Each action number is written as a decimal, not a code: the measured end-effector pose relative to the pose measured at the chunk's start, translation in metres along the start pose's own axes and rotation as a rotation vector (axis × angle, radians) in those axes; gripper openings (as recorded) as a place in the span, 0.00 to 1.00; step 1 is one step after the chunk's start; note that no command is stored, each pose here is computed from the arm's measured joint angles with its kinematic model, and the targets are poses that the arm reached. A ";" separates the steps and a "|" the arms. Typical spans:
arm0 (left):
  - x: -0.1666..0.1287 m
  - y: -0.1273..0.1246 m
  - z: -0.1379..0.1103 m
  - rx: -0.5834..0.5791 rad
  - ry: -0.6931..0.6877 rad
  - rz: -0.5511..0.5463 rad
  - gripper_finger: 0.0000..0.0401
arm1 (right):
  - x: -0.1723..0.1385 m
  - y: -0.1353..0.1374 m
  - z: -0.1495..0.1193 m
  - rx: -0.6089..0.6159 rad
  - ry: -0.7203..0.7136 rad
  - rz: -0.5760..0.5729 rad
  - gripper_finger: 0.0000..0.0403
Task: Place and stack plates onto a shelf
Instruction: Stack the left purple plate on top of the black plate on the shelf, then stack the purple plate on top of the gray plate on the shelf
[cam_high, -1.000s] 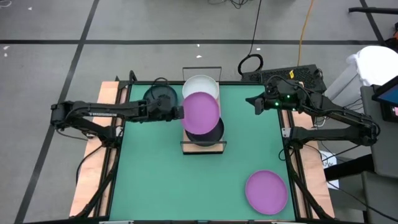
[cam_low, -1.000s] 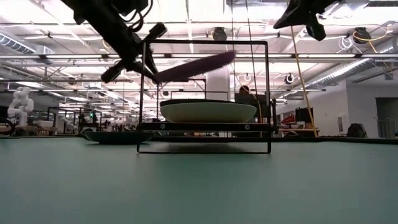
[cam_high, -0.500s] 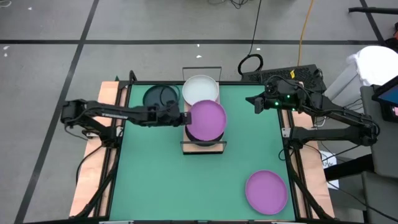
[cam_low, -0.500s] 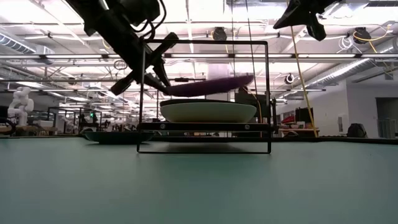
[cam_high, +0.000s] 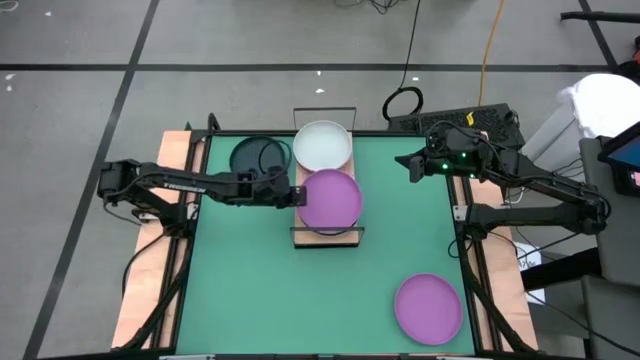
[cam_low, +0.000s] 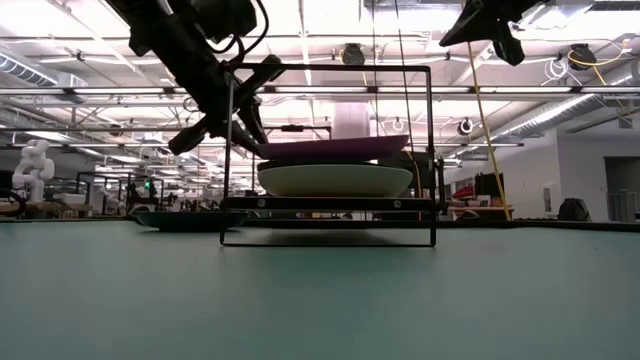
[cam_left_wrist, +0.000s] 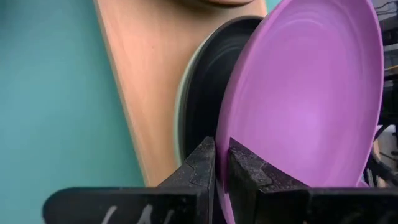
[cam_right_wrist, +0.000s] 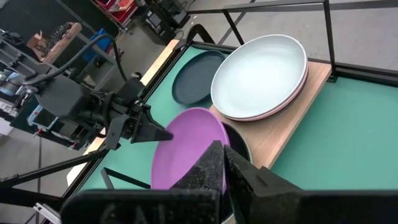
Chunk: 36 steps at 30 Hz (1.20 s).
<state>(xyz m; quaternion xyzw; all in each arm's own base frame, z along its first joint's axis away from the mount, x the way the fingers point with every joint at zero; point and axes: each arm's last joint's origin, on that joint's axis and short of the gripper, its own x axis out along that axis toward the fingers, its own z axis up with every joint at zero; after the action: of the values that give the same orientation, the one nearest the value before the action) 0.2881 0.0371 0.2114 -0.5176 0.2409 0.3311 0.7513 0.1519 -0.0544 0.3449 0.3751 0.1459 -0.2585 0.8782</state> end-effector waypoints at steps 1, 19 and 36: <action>0.000 0.000 0.000 0.001 0.005 0.003 0.08 | 0.000 0.000 0.000 0.000 0.000 0.000 0.00; 0.000 0.002 -0.002 0.014 0.042 0.012 0.13 | 0.000 0.000 0.000 0.000 0.002 0.003 0.00; -0.002 0.000 0.000 -0.021 0.034 -0.004 0.40 | 0.000 0.000 -0.006 0.096 0.115 0.048 0.00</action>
<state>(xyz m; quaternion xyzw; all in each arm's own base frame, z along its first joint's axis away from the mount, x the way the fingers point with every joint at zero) 0.2866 0.0365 0.2127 -0.5316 0.2493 0.3232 0.7421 0.1510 -0.0502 0.3411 0.4343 0.1743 -0.2219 0.8554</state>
